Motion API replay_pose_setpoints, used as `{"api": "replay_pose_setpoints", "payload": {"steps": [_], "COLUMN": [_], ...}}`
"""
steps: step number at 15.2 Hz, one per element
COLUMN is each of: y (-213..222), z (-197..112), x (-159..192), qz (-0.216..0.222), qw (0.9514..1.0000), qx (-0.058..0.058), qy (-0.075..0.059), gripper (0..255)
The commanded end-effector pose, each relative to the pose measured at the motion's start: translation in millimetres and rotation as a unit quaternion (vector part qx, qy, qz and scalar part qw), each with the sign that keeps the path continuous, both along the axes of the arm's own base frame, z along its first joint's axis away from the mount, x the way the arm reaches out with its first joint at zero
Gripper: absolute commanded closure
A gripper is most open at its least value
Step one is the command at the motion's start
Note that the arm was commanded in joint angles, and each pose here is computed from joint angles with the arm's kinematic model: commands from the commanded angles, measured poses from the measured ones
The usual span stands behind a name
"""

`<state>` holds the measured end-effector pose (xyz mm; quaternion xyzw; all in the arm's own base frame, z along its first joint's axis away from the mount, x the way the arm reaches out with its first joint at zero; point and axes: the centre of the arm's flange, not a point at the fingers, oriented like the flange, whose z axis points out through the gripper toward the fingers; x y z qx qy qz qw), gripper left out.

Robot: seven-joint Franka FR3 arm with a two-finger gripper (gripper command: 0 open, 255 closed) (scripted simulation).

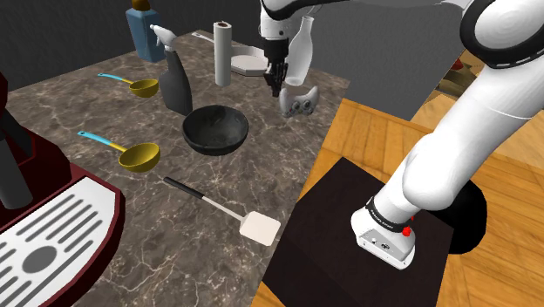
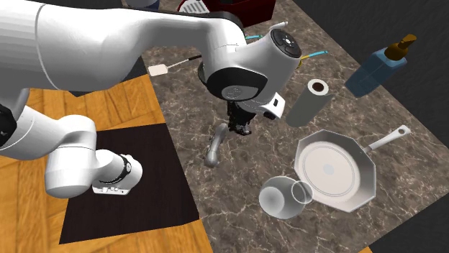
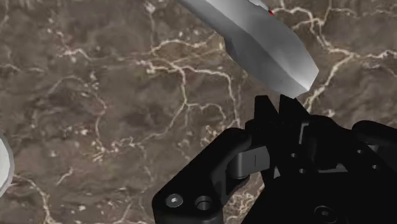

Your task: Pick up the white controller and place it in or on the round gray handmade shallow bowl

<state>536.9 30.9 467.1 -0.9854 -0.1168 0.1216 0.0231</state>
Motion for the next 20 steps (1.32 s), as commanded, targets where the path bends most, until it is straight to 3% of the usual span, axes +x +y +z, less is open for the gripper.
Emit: {"api": "replay_pose_setpoints", "payload": {"steps": [1,4,5,6,8,10,12,13,20], "y": [-0.3,0.7,0.7,-6.5,-24.0,-45.1,-68.9,-70.2,-68.1], "z": [11.2,15.7,15.7,15.3,13.8,11.1,6.9,6.7,-32.1], "x": [-0.7,0.0,0.0,-11.8,-33.3,-51.1,-64.5,-65.1,-74.6], "qz": [0.000,0.000,0.000,0.047,0.141,0.234,0.324,0.329,0.329], "qw": [1.0000,1.0000,1.0000,0.9988,0.9890,0.9696,0.9408,0.9391,0.9391], "qx": [0.000,0.000,0.000,0.014,0.043,0.071,0.098,0.099,0.099], "qy": [0.000,0.000,0.000,-0.002,-0.007,-0.011,-0.015,-0.015,-0.015], "gripper": [255,255,0,0,0,0,0,0,0]}}
